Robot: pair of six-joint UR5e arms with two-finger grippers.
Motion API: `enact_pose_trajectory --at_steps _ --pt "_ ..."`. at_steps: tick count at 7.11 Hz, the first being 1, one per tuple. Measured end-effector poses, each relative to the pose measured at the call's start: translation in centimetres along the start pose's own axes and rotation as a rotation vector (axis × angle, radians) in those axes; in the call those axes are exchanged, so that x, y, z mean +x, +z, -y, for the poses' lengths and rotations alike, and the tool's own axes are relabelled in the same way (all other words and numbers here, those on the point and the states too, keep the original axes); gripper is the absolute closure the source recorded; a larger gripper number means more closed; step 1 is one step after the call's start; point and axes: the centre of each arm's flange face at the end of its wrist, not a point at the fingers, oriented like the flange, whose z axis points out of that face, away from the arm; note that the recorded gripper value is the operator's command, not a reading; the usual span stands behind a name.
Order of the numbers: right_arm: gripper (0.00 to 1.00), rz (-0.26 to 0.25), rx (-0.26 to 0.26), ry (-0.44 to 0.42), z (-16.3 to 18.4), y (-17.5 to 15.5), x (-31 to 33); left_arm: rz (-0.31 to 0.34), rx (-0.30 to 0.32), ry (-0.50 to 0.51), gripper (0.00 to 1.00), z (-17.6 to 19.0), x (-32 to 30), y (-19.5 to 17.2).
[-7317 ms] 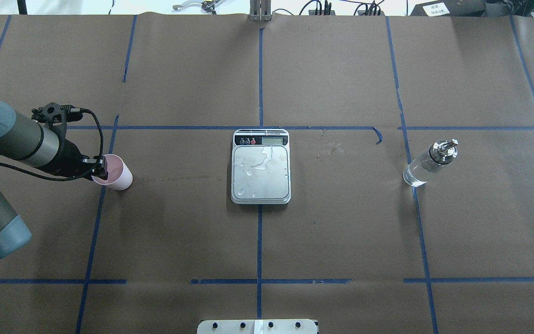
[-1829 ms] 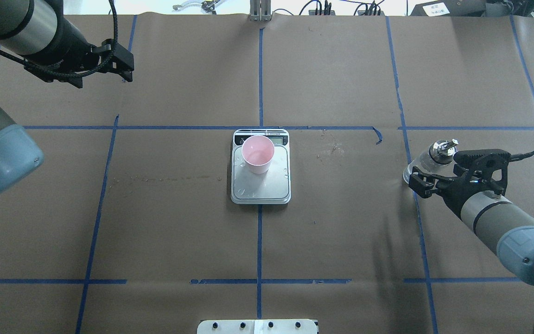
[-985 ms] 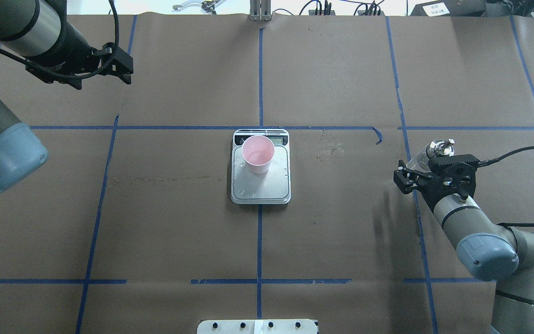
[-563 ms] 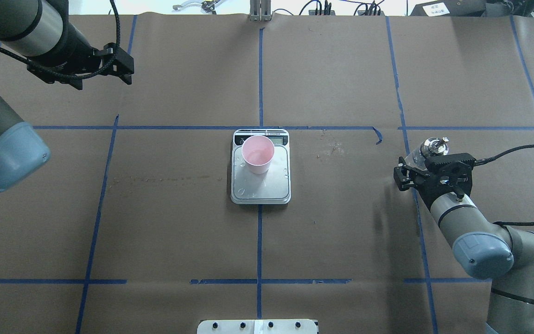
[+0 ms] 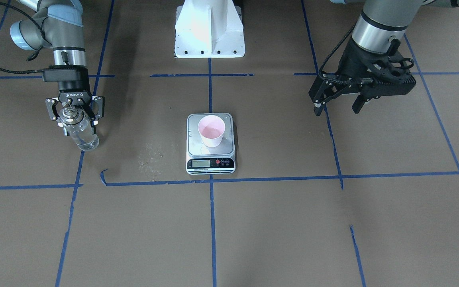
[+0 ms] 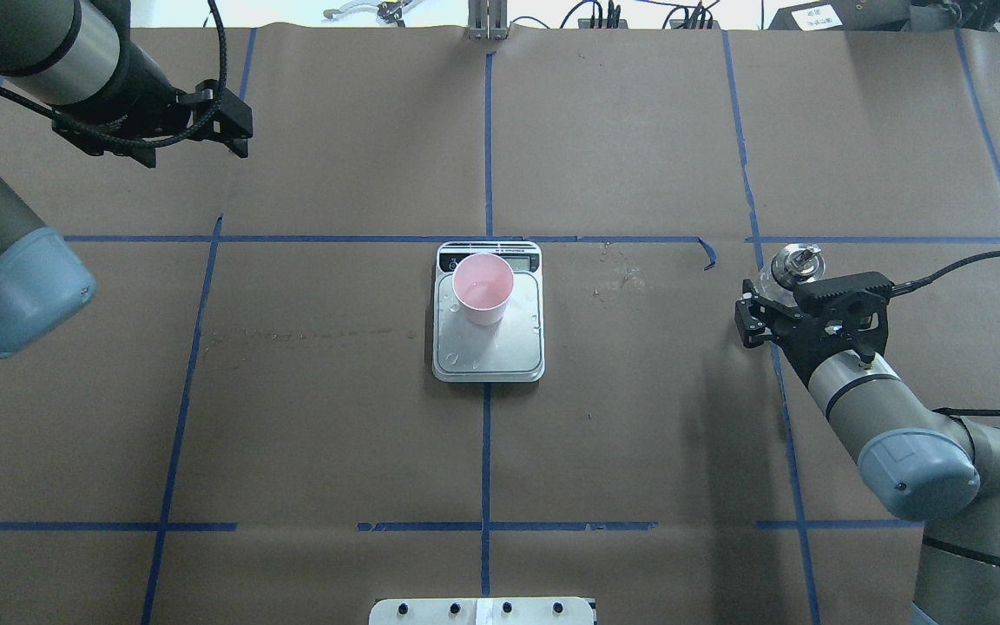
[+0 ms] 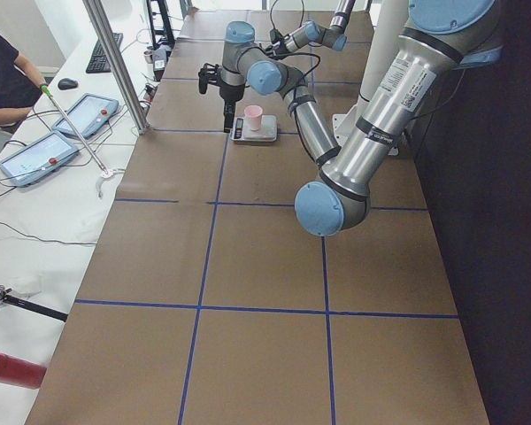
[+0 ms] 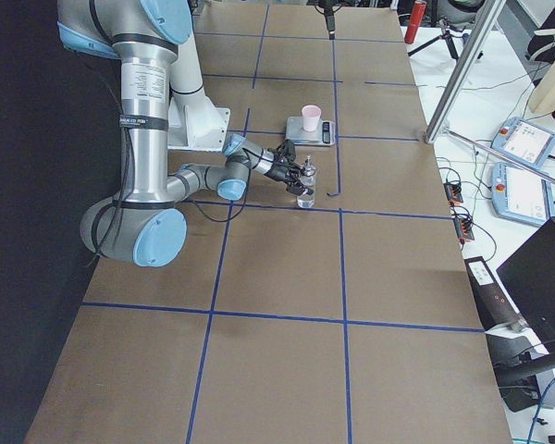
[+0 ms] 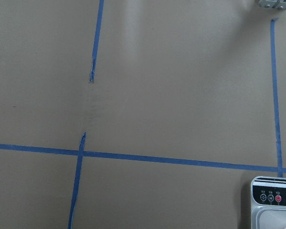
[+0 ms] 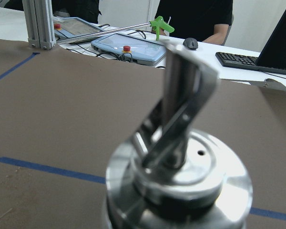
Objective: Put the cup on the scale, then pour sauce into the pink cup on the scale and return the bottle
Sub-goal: 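Lift the bottle with the right gripper and tilt its spout over the pink cup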
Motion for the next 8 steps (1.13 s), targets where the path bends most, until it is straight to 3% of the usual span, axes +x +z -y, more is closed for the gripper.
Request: enact_pose_trajectory --at_steps 1,4,5,8 --pt "1.00 -0.011 0.001 -0.043 1.1 -0.4 -1.0 0.001 0.001 0.009 0.00 0.1 -0.2 -0.1" --pt "1.00 -0.146 0.003 -0.277 8.8 -0.8 -11.7 0.055 0.004 0.191 0.00 1.5 -5.7 0.1" --pt "1.00 -0.160 0.015 -0.327 9.7 -1.5 -14.3 0.085 -0.007 0.269 0.00 2.4 -9.6 0.2" --pt "1.00 -0.234 0.078 -0.629 9.1 -2.1 -16.8 0.164 -0.041 0.481 0.00 5.2 -20.9 0.8"
